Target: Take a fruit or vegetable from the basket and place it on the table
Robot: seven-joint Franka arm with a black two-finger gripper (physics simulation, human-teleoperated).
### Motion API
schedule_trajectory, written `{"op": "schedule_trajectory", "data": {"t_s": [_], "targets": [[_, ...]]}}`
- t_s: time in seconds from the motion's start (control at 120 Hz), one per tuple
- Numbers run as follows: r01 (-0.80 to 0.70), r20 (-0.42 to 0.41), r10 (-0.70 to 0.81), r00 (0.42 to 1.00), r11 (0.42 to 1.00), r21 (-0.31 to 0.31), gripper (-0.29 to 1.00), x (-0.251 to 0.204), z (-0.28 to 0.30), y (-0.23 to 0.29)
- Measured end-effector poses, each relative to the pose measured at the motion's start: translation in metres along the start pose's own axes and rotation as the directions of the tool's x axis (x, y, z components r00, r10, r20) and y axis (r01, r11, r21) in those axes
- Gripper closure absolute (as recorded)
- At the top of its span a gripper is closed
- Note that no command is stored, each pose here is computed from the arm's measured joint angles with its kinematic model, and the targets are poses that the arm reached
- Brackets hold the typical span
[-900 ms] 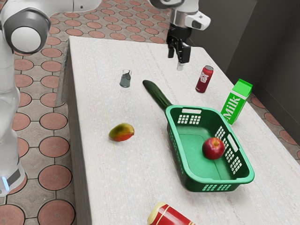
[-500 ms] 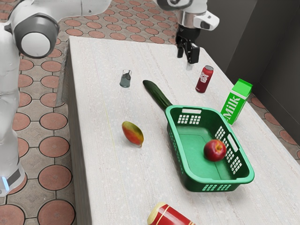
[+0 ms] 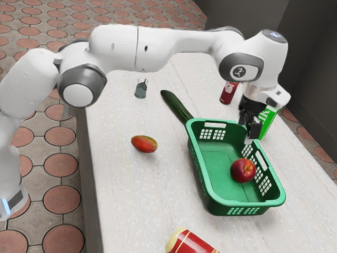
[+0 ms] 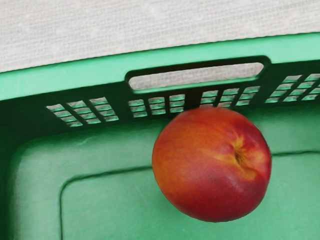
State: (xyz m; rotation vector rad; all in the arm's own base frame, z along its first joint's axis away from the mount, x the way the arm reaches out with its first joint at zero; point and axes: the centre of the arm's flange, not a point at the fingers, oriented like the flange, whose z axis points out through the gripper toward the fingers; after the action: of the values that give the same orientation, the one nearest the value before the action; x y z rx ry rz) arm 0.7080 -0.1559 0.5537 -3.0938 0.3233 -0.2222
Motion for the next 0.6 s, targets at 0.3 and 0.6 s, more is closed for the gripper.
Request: {"op": "schedule_trajectory", "data": {"t_s": [0.3,0.6], "targets": [[0.004,0.025,-0.003,1.0,1.0,-0.007,0.0,0.016,0.05,0.006],[0.004,0.023,-0.004,1.0,1.0,-0.011,0.0,0.019,0.058,0.007]]}}
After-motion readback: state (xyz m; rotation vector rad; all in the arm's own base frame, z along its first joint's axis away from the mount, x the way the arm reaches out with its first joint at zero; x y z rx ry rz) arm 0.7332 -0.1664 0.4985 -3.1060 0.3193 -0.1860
